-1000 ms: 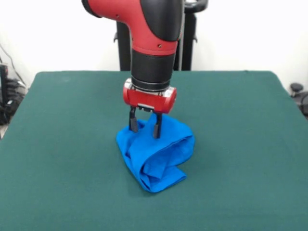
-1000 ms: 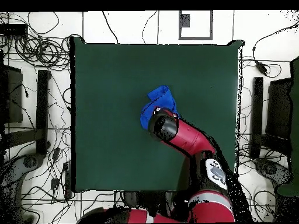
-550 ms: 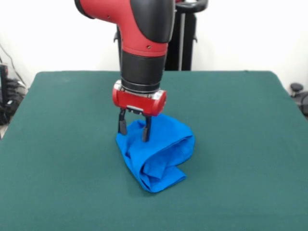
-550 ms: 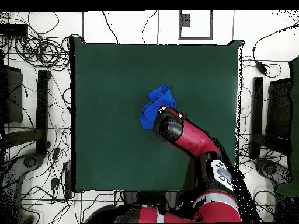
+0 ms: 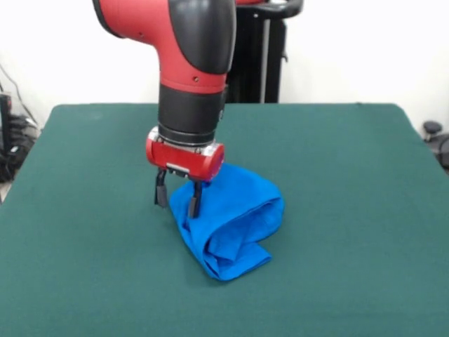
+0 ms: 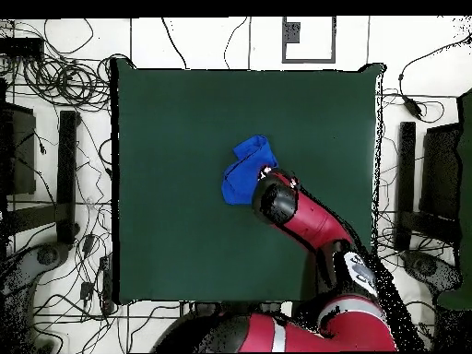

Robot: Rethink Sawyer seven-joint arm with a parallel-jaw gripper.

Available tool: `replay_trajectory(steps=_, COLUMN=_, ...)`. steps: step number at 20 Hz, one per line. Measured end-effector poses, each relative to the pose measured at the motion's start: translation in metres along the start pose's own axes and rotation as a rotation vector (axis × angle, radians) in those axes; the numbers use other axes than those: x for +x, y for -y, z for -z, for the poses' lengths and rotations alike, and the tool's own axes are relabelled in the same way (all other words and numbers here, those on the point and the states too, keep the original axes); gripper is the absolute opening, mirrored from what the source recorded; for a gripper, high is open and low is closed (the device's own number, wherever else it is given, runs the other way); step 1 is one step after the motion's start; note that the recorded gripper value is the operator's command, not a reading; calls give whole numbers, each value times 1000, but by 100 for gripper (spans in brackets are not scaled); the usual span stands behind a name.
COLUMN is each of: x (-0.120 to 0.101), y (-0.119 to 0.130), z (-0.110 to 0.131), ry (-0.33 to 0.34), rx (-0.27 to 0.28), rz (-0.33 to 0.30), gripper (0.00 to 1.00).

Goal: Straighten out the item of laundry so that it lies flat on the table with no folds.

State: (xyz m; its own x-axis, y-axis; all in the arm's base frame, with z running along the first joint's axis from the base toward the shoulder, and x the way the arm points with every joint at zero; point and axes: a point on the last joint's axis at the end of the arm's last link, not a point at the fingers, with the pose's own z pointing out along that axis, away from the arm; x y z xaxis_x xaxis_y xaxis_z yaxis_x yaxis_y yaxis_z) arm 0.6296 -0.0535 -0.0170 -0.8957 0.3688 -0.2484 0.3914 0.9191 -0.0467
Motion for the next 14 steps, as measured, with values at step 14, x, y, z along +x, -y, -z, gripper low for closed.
replay_trajectory(steps=14, x=5, y=-13, z=-18, ry=20, rx=-39, rz=-18, gripper=100)
